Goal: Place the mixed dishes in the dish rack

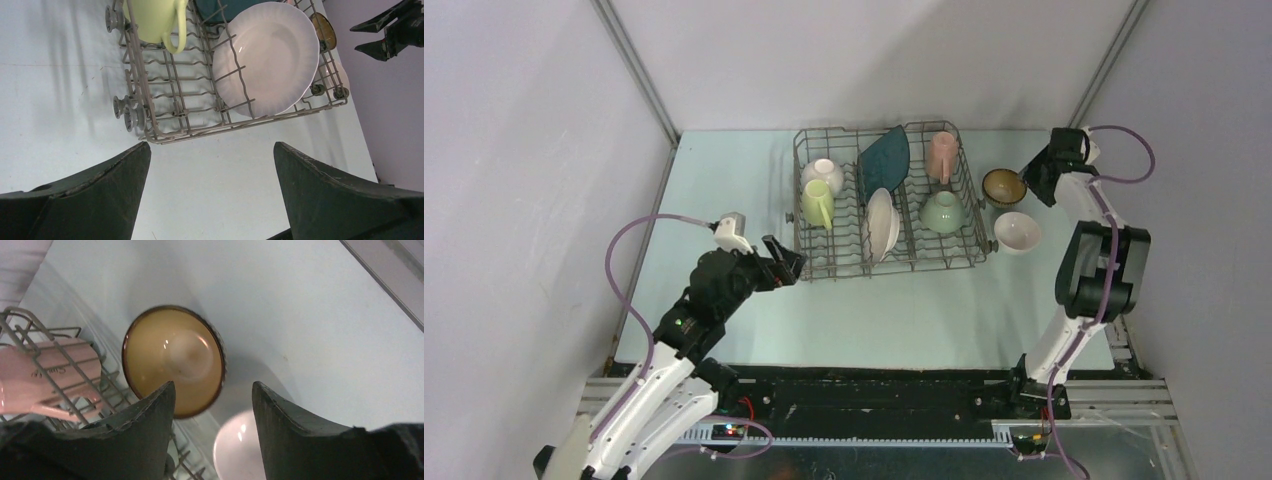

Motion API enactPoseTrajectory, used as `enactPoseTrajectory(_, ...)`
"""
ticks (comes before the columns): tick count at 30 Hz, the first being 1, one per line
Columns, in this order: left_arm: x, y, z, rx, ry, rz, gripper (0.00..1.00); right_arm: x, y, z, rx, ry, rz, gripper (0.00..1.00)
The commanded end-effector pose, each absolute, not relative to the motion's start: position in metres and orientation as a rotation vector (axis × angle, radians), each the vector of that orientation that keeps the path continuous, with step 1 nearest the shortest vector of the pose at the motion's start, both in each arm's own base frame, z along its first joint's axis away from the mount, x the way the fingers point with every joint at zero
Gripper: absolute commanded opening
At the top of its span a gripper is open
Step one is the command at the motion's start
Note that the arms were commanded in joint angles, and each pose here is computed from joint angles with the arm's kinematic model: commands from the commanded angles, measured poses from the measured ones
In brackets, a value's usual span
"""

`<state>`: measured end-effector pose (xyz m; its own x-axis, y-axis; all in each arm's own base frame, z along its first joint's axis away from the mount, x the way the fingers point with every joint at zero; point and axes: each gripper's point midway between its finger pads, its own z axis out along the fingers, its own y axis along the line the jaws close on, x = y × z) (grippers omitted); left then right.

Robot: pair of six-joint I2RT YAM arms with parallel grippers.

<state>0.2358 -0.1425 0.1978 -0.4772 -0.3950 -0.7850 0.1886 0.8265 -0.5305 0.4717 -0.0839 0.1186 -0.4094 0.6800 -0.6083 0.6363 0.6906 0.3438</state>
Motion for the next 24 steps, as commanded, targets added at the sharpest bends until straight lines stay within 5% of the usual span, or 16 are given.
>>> enactPoseTrajectory(1, 0.239, -0.137, 0.208, -0.17, 1.916, -0.667, 1.0, 0.494, -0.089, 0.115, 0.995, 2.17, 0.053, 0.6)
enactPoseTrajectory(14, 0.237, -0.134, 0.22, -0.136, 1.878, -0.657, 1.0, 0.508, -0.076, 0.062, 1.007, 2.272, 0.11, 0.55)
enactPoseTrajectory(24, 0.237, -0.138, 0.217, -0.127, 1.891, -0.671, 1.0, 0.509, -0.078, 0.086, 0.988, 2.219, 0.112, 0.06)
